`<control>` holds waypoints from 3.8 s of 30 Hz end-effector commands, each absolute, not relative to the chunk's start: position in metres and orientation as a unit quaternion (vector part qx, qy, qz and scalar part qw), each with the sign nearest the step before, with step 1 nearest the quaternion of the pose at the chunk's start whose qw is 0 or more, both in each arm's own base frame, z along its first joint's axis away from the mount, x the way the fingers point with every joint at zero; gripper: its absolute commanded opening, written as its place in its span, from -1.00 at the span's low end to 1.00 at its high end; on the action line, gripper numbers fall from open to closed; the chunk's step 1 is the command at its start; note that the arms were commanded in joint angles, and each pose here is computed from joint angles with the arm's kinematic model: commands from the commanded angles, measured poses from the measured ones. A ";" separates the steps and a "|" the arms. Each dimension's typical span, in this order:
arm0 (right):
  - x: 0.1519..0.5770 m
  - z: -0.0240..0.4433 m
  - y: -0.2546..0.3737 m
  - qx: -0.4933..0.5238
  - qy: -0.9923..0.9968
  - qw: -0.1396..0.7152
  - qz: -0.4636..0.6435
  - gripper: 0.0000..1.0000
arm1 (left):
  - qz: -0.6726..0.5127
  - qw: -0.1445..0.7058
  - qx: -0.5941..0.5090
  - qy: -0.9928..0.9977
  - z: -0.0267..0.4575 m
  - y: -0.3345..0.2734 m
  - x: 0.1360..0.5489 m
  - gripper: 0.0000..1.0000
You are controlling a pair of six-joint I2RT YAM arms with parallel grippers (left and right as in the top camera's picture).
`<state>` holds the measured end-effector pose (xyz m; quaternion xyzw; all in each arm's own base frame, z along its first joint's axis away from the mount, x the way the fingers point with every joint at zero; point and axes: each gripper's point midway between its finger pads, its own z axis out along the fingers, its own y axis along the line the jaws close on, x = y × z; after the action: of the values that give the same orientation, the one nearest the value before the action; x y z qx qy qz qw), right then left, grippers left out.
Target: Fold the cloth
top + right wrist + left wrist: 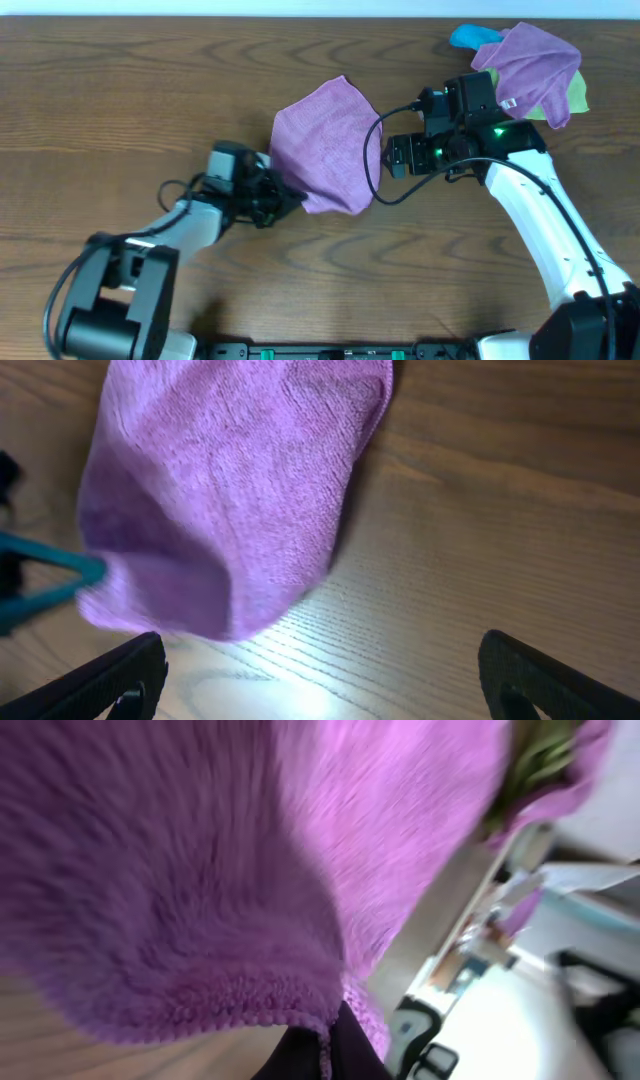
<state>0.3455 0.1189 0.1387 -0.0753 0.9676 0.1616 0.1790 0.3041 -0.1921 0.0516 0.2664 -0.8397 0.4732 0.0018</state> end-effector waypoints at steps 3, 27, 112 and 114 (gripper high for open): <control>0.327 0.106 0.116 -0.055 0.975 0.142 0.163 0.99 | 0.514 -0.080 0.264 -0.812 0.096 -0.145 0.331 -0.88; 0.335 0.036 0.168 0.040 0.940 0.216 0.262 0.63 | 0.496 -0.149 0.290 -0.805 0.124 -0.091 0.360 -0.89; 0.303 0.088 0.173 0.080 0.918 0.146 0.360 0.11 | 0.496 -0.166 0.281 -0.805 0.145 -0.085 0.372 -0.89; 0.297 0.079 0.183 0.068 0.926 0.138 0.344 0.13 | 0.492 -0.161 0.280 -0.808 0.142 -0.085 0.370 -0.89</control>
<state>0.3083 0.1692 0.0936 0.0927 0.9148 0.3616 0.1544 0.3686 -0.0842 0.1375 0.3018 -0.8006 0.4959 -0.1486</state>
